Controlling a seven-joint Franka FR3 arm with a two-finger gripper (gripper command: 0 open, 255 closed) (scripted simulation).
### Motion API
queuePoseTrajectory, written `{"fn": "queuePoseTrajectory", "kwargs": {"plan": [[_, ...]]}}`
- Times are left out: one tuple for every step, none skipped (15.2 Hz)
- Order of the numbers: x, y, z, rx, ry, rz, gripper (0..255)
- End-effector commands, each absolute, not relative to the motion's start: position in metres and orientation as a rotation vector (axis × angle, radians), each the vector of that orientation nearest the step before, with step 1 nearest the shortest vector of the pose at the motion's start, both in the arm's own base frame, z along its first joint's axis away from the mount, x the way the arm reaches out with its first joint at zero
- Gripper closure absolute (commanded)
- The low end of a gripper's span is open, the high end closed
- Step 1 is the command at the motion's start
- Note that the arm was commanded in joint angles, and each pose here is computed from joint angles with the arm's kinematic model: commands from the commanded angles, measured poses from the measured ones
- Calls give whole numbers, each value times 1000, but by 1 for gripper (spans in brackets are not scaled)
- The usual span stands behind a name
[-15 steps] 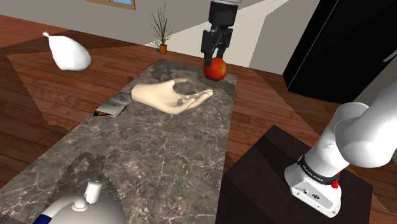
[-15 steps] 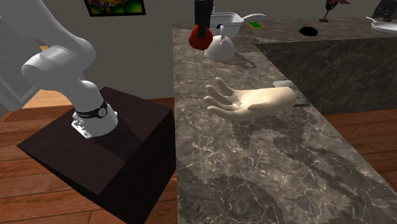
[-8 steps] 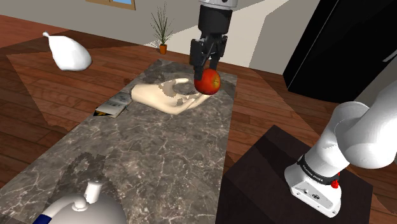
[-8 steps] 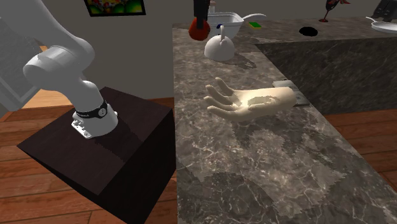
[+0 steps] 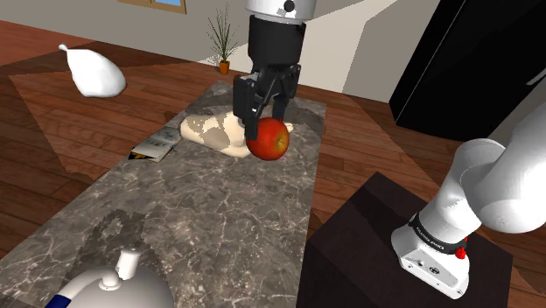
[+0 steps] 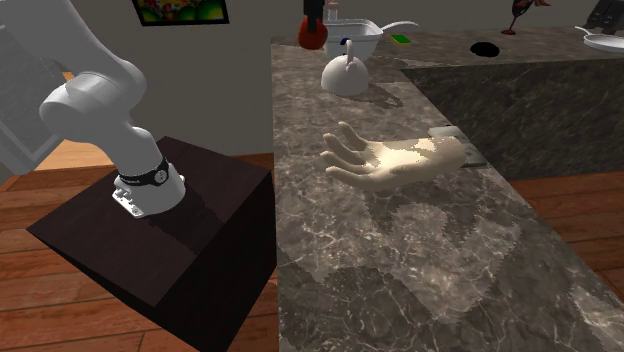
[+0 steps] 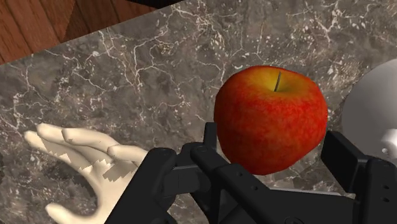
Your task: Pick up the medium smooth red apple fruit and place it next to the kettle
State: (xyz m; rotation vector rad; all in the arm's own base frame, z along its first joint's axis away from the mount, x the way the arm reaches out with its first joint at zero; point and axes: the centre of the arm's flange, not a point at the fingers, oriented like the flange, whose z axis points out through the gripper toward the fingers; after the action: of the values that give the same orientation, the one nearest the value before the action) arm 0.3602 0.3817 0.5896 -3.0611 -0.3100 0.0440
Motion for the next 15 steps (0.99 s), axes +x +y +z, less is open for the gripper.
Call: {"fn": "queuePoseTrajectory", "kwargs": {"plan": [[348, 407, 592, -3061, -308, 43, 255], [342, 419, 592, -3061, -308, 43, 255], [336, 430, 592, -3061, -308, 43, 255], [330, 442, 592, -3061, -308, 43, 255], [324, 454, 592, -3061, -308, 43, 255], [318, 466, 592, -3061, -308, 43, 255], [312, 478, 592, -3061, -308, 43, 255], [306, 489, 592, -3061, -308, 43, 255], [300, 501, 592, -3061, -308, 43, 255], [294, 513, 592, -3061, -308, 43, 255], [288, 525, 592, -3061, -308, 43, 255], [282, 536, 592, -3061, -308, 43, 255], [277, 548, 592, -3061, -308, 43, 255], [277, 548, 587, -3061, -308, 43, 255], [277, 548, 581, -3061, -308, 43, 255]]}}
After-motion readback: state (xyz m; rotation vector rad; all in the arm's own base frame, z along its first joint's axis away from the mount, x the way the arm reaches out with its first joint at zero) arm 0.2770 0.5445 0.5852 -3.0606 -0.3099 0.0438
